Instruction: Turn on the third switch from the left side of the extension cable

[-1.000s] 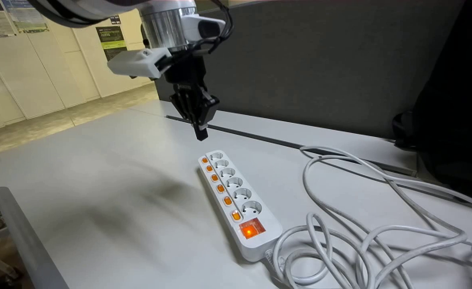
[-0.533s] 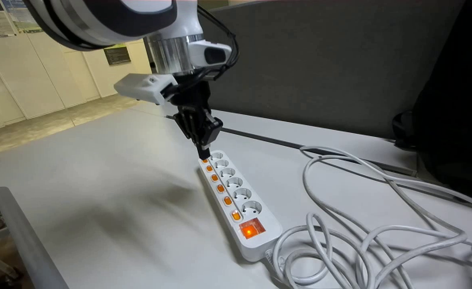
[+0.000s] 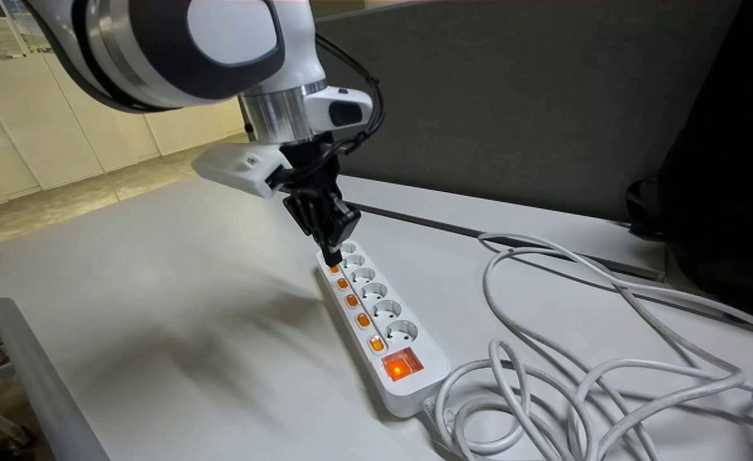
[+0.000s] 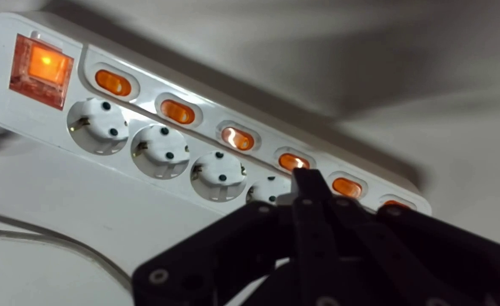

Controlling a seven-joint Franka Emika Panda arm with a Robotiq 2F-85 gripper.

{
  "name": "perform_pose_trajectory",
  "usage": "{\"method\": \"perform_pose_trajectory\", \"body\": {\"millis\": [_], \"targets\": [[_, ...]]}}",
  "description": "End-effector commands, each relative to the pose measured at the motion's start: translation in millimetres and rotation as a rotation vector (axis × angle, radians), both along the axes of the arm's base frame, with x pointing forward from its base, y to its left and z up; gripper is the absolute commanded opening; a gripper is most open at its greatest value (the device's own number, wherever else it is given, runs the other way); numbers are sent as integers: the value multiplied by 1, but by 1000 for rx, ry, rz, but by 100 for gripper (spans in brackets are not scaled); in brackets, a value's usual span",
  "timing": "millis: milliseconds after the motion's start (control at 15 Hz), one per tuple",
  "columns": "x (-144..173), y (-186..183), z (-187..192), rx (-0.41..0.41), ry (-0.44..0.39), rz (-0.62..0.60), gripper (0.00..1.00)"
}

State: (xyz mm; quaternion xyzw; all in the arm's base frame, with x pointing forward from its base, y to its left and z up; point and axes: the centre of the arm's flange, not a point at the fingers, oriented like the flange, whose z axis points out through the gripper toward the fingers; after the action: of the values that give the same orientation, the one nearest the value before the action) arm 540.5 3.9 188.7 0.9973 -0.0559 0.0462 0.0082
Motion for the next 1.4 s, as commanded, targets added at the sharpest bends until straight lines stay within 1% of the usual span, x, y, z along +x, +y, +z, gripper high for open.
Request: {"method": "perform_pose_trajectory", "body": {"millis": [0,400,733,1333], "targets": [[0,-1,-11,-8,-15,-20,0],[5,-1,-25,3,-24,-40,0],[8,2,-30,12,-38,-45,0],[11,6,-41,14,-20,-49,0]]}}
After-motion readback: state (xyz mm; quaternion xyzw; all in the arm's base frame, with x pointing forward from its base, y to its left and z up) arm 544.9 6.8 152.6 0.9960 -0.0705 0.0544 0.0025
